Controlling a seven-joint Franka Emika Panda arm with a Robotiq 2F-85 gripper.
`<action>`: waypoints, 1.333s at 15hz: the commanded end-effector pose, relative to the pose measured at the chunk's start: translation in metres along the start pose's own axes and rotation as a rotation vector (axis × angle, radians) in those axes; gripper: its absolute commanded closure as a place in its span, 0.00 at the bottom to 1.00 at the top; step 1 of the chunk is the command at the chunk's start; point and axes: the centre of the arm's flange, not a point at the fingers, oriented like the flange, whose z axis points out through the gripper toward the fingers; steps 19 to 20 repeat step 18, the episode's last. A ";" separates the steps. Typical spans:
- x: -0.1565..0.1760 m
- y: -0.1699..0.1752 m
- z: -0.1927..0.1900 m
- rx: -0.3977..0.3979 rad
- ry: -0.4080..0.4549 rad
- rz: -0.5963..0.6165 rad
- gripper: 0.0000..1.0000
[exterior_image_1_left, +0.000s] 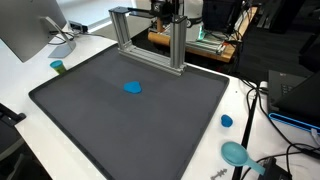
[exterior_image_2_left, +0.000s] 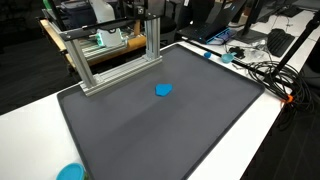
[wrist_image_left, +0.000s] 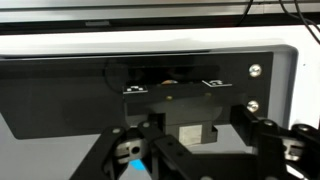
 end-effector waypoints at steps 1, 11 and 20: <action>-0.012 -0.001 -0.008 0.064 0.027 -0.056 0.00; -0.011 0.049 -0.028 -0.013 -0.018 -0.037 0.00; -0.016 0.102 -0.051 0.041 0.090 0.084 0.00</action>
